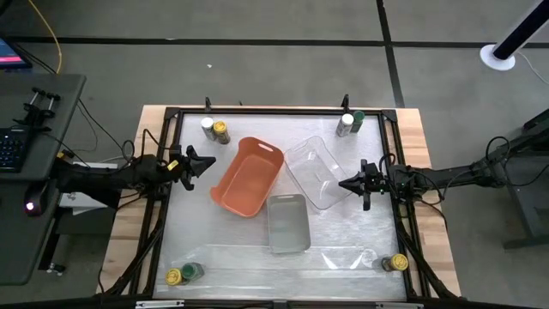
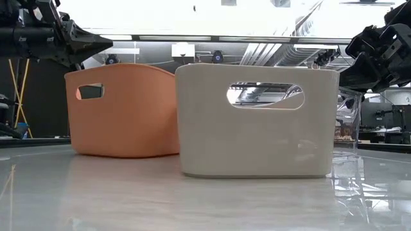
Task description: Sort spices by type
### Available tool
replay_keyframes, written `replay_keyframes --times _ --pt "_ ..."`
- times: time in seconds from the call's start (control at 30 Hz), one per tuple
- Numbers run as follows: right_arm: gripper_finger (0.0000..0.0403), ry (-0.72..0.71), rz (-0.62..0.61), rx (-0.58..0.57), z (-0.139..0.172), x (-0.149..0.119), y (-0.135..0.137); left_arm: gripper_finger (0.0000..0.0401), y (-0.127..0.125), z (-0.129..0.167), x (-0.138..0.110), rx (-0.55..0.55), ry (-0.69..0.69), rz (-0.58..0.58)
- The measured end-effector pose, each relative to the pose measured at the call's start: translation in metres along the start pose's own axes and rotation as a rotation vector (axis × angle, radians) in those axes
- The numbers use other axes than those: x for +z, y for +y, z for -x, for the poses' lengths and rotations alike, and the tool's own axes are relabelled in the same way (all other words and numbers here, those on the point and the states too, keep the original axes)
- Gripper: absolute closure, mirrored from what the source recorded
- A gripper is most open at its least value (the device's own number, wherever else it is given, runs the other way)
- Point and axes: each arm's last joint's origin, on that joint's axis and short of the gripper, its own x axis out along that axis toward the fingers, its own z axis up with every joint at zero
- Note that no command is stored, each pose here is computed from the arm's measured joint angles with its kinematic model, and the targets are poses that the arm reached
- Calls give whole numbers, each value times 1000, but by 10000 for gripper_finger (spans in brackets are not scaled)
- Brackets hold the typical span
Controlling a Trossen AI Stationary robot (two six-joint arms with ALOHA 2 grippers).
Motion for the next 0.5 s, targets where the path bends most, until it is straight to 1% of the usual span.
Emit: replay_keyframes --times 0.33,0.4,0.43,0.47,0.5 --pt "402 -1 0 0 0 0 0 400 0 0 0 0 0 0" --pt "402 -24 -3 -8 0 2 0 400 0 0 0 0 0 0" --pt "402 -49 -22 -5 0 4 1 400 0 0 0 0 0 0" --pt "402 -88 -75 9 0 8 2 400 0 0 0 0 0 0" --pt "402 -146 -156 34 1 14 4 400 0 0 0 -1 0 0"
